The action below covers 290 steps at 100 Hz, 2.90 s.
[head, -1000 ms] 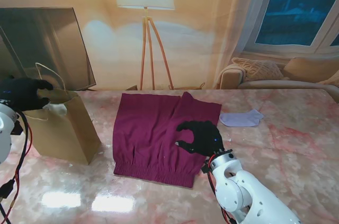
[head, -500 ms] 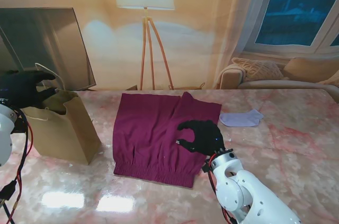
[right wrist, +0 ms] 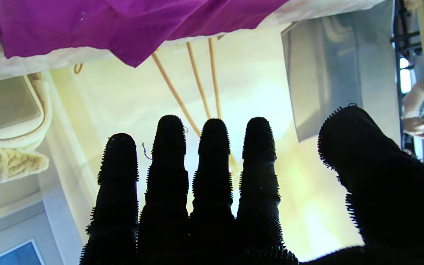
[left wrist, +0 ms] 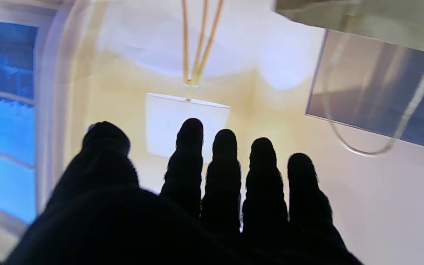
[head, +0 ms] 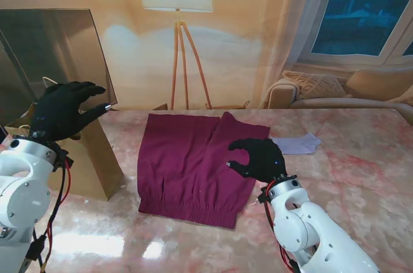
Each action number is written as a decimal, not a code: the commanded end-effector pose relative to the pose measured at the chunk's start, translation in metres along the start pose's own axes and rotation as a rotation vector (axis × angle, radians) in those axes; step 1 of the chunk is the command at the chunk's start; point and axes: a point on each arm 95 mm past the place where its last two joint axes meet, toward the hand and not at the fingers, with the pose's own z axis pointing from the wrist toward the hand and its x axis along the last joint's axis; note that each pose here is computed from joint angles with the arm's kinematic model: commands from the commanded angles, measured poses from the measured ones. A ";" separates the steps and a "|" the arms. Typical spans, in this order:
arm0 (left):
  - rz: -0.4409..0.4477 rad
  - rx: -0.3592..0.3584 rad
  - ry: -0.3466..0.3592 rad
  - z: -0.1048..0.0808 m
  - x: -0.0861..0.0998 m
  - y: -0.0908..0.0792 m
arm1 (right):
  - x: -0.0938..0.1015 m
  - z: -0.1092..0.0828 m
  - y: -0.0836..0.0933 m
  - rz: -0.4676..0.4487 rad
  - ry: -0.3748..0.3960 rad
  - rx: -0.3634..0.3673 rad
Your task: Fold the socks and the shorts into the kraft paper bag
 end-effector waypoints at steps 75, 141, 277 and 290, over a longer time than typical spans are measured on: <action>-0.245 -0.131 0.090 -0.035 0.050 0.133 | -0.099 0.024 0.016 -0.130 -0.261 0.130; -0.324 -0.186 0.057 -0.051 0.049 0.168 | -0.120 0.050 -0.028 -0.120 -0.380 0.354; -0.350 -0.193 0.048 -0.051 0.051 0.180 | -0.144 0.042 -0.064 -0.131 -0.540 0.609; -0.358 -0.193 0.047 -0.052 0.052 0.182 | -0.145 0.022 -0.067 -0.095 -0.534 0.667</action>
